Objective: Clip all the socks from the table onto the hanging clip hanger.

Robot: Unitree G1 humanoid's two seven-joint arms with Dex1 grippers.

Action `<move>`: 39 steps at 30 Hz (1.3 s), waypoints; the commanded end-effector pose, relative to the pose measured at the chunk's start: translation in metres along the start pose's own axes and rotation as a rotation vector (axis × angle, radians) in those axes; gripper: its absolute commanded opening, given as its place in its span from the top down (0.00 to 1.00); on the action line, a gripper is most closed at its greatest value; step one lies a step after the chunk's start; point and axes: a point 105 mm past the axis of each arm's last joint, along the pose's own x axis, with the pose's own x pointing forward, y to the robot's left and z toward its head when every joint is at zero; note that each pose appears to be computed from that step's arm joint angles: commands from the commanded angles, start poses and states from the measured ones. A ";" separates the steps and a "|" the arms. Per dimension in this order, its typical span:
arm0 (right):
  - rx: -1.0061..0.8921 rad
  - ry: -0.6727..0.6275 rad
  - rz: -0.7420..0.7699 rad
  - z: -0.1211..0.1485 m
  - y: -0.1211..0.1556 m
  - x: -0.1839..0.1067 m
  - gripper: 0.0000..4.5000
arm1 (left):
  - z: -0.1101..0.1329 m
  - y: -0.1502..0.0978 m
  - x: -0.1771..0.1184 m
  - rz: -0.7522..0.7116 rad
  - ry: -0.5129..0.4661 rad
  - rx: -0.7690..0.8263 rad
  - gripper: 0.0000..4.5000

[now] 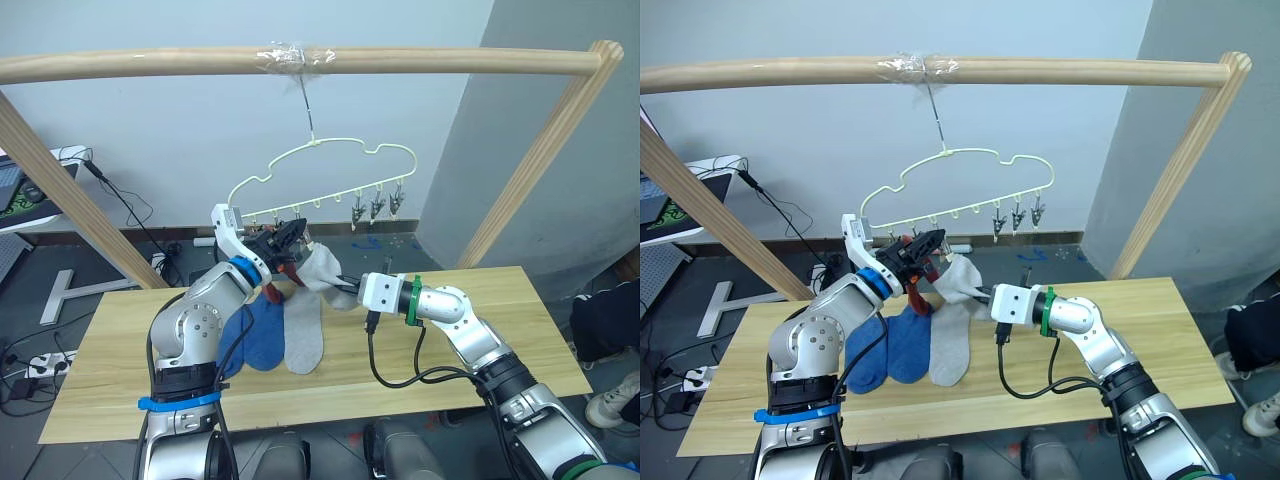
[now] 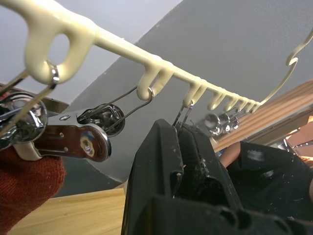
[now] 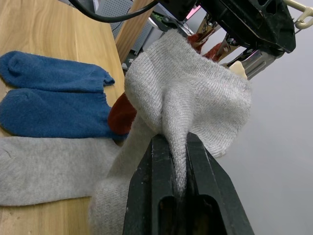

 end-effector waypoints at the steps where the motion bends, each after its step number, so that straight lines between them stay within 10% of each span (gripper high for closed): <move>1: -0.006 -0.059 -0.016 0.015 -0.008 0.005 1.00 | 0.001 -0.005 0.000 -0.014 0.000 0.003 1.00; 39: 0.070 -0.125 -0.050 0.032 -0.018 0.012 1.00 | 0.000 -0.012 0.000 -0.049 0.003 -0.009 1.00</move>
